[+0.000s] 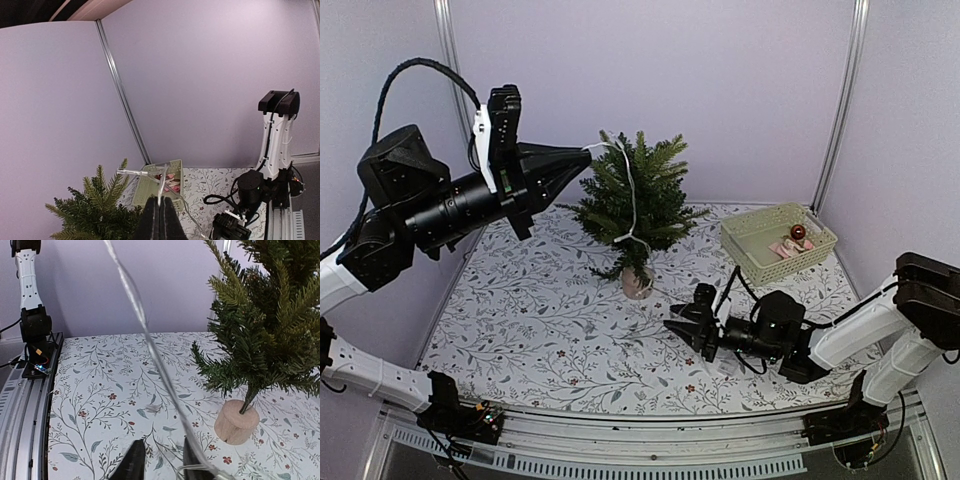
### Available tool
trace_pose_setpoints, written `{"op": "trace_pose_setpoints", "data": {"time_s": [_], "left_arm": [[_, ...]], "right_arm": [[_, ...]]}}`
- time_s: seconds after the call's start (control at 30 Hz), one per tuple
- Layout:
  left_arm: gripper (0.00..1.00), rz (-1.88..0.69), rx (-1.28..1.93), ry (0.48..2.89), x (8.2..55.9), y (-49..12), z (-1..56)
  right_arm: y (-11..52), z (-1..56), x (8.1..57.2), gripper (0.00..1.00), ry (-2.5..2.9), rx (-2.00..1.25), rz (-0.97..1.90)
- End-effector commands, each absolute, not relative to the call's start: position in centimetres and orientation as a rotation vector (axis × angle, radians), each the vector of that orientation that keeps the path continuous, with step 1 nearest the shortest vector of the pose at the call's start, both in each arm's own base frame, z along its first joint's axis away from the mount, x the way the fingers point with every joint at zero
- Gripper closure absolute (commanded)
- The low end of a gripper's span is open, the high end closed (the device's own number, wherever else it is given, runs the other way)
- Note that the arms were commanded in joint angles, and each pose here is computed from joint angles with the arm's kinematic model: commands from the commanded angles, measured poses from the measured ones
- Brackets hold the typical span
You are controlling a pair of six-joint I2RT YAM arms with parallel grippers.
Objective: Decorate the small christmas tree
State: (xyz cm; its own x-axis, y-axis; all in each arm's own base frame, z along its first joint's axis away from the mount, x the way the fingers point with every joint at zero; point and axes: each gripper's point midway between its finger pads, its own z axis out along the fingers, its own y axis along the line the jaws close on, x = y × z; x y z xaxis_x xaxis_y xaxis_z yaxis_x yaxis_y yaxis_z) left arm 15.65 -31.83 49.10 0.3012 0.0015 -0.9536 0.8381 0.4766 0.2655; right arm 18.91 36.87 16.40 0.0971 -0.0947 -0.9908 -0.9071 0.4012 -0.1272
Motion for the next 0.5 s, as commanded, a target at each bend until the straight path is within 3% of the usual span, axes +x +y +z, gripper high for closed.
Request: {"op": "trace_pose_setpoints", "data": {"time_s": [0.0, 0.17, 0.47], "left_arm": [[1.00, -0.618, 0.829, 1.130, 17.4, -30.5, 50.4], [1.00, -0.518, 0.678, 1.230, 21.8, -28.3, 50.2], [1.00, -0.435, 0.462, 1.281, 29.7, -23.9, 51.7]], "right_arm": [[37.3, 19.4, 18.8, 0.96, 1.264, -0.931, 0.844], [36.2, 22.7, 18.3, 1.00, 1.258, -0.910, 0.849], [33.2, 34.7, 20.8, 1.00, 1.113, -0.738, 0.798]]}}
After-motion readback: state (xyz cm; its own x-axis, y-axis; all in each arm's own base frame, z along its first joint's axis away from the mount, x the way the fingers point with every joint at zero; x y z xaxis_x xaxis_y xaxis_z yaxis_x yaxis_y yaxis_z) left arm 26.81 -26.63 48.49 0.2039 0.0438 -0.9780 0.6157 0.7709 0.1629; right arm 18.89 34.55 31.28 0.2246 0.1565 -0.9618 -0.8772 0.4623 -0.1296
